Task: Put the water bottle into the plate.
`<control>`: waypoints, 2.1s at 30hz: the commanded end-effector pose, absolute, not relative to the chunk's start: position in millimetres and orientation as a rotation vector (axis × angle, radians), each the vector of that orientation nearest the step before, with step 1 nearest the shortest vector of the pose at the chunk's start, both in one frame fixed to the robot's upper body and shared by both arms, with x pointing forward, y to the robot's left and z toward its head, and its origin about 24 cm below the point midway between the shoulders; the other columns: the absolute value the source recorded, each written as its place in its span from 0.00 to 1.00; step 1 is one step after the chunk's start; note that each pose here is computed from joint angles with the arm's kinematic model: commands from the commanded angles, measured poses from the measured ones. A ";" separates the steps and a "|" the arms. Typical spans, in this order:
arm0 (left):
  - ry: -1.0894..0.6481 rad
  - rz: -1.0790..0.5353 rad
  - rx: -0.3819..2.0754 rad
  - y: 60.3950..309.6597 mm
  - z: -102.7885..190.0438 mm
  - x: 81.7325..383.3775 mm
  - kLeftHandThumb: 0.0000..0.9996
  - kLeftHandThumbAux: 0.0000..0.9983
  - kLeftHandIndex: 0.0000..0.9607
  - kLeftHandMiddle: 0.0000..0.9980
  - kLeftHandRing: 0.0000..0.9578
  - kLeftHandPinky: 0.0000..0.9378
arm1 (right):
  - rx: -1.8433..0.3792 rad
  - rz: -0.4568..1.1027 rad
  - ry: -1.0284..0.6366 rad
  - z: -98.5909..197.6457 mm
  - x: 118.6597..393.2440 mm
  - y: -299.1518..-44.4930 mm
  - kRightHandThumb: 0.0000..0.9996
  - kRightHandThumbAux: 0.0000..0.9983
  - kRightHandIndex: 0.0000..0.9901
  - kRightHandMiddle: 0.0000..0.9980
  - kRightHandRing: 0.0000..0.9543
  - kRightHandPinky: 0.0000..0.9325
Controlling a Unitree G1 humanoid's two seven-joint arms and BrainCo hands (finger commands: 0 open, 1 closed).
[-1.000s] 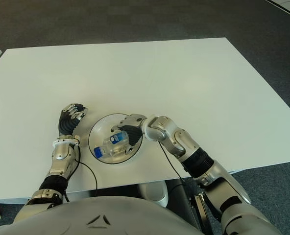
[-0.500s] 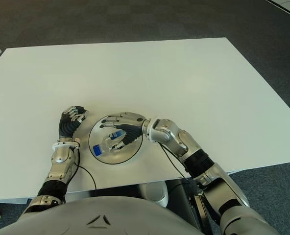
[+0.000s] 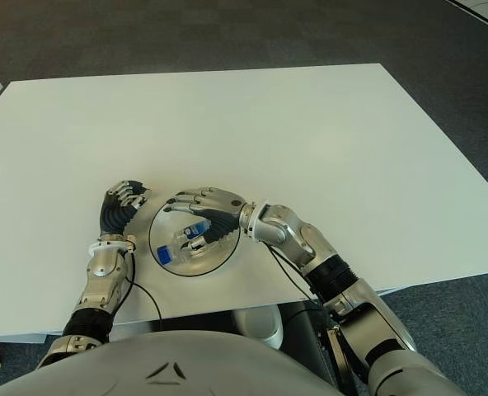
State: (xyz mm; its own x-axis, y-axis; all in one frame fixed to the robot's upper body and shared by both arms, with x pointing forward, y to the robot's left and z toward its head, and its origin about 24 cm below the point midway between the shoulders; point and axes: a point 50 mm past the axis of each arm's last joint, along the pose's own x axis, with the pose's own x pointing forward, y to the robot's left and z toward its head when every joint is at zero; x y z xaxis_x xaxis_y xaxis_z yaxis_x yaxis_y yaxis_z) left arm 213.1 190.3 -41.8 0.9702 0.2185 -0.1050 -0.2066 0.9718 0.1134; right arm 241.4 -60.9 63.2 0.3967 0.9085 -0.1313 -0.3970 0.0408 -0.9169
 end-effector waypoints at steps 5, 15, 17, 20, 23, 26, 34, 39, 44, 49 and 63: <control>0.236 0.205 0.106 186.3 -58.6 197.6 0.70 0.72 0.44 0.48 0.48 0.44 | -1.111 1.005 -0.720 63.9 240.4 -62.9 0.05 0.31 0.00 0.00 0.00 0.00; 0.276 0.222 0.097 187.1 -58.1 196.8 0.70 0.72 0.44 0.46 0.44 0.39 | -1.153 0.732 -0.982 70.2 241.0 -65.5 0.03 0.29 0.00 0.00 0.00 0.00; 0.277 0.223 0.096 187.0 -58.2 196.8 0.70 0.72 0.44 0.46 0.43 0.39 | -1.164 0.697 -1.004 70.9 241.4 -66.2 0.04 0.28 0.00 0.00 0.00 0.00; 0.281 0.225 0.092 187.0 -58.7 196.8 0.70 0.72 0.44 0.45 0.43 0.39 | -1.174 0.660 -1.024 72.2 241.6 -67.5 0.05 0.27 0.00 0.00 0.00 0.00; 0.284 0.231 0.075 187.9 -60.2 197.2 0.71 0.72 0.44 0.45 0.43 0.41 | -1.182 0.578 -1.048 77.3 243.0 -70.2 0.07 0.26 0.00 0.00 0.00 0.00; 0.275 0.232 0.067 187.7 -59.8 197.2 0.71 0.72 0.44 0.45 0.44 0.44 | -1.180 0.521 -1.062 80.9 244.2 -72.3 0.09 0.26 0.00 0.00 0.00 0.00; 0.271 0.236 0.062 189.5 -62.9 197.1 0.71 0.72 0.45 0.46 0.45 0.45 | -1.180 0.368 -1.042 84.1 249.8 -80.0 0.10 0.29 0.00 0.00 0.00 0.00; 0.272 0.240 0.062 190.6 -66.0 197.6 0.71 0.72 0.45 0.46 0.45 0.46 | -1.183 0.269 -0.991 83.7 253.5 -89.5 0.03 0.35 0.00 0.00 0.00 0.00; 0.280 0.241 0.049 192.5 -71.0 197.7 0.70 0.72 0.45 0.47 0.46 0.47 | -1.123 0.194 -0.910 81.8 254.7 -101.6 0.00 0.40 0.00 0.00 0.00 0.00; 0.272 0.240 0.035 192.8 -72.1 198.1 0.70 0.72 0.45 0.47 0.46 0.47 | -1.061 0.147 -0.861 81.5 256.0 -107.9 0.00 0.43 0.00 0.00 0.00 0.00; 0.262 0.248 0.031 194.5 -74.3 197.7 0.70 0.72 0.45 0.46 0.46 0.47 | -0.756 0.112 -0.542 75.9 256.1 -128.2 0.00 0.59 0.00 0.00 0.00 0.01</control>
State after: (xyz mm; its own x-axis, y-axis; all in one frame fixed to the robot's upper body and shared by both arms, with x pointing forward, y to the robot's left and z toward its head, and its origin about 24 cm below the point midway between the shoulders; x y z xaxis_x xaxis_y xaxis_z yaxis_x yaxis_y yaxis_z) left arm 222.7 195.2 -44.3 0.9670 0.2412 -0.0821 -0.2377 0.9700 0.0509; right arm 258.9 -123.1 81.4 0.8087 0.3358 0.4830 0.1361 0.6921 -0.7089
